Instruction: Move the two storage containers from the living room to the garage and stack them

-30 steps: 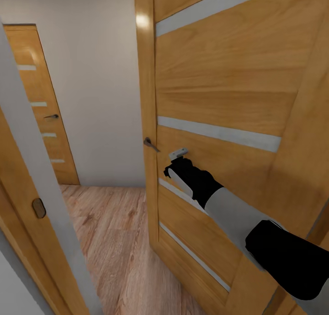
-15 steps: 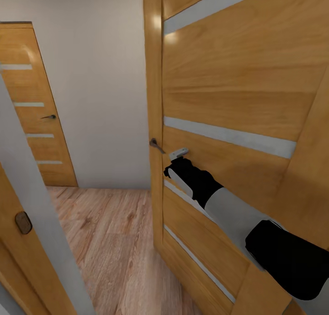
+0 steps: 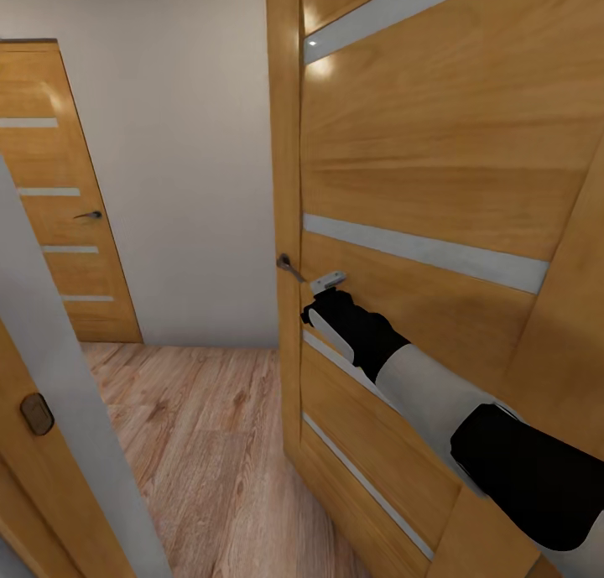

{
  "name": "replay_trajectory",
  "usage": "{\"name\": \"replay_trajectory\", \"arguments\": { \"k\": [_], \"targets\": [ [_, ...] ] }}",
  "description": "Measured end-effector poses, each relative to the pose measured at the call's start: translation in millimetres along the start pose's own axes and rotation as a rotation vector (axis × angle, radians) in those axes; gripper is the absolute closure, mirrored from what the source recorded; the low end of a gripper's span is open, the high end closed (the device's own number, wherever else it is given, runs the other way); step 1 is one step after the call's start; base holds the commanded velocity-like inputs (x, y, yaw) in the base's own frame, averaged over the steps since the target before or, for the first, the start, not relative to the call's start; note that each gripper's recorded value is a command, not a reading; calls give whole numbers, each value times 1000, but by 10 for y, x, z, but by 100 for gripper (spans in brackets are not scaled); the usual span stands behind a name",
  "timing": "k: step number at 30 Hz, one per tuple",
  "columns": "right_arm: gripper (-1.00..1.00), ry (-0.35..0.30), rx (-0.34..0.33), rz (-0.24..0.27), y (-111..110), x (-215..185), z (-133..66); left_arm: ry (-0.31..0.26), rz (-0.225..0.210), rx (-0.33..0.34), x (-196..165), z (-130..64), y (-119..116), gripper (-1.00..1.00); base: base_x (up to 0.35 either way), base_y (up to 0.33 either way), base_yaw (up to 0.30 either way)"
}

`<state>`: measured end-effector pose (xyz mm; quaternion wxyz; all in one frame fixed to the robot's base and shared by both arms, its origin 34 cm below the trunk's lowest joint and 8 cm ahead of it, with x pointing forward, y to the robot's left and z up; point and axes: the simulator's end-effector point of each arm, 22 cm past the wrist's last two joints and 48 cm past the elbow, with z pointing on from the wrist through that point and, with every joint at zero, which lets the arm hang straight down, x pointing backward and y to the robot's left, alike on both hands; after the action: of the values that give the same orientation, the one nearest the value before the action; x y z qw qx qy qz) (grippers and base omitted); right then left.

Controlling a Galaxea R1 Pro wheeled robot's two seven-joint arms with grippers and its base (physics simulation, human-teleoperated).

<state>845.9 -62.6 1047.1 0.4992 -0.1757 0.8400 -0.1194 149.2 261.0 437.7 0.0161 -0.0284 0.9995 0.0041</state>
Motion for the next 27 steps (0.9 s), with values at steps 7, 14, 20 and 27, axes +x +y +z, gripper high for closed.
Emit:
{"name": "replay_trajectory", "arguments": {
  "k": [7,14,20,27],
  "targets": [
    [-100,0,0,0,0,0,0,0,0,0,-1,0,0,-100,0,0,0],
    [-100,0,0,0,0,0,0,-1,0,0,-2,0,0,-100,0,0,0],
    [-100,0,0,-1,-1,0,1,0,0,0,-2,0,0,-100,0,0,0],
    [-100,0,0,-1,-1,1,0,0,0,0,1,0,0,-100,0,0,0]
  ]
}}
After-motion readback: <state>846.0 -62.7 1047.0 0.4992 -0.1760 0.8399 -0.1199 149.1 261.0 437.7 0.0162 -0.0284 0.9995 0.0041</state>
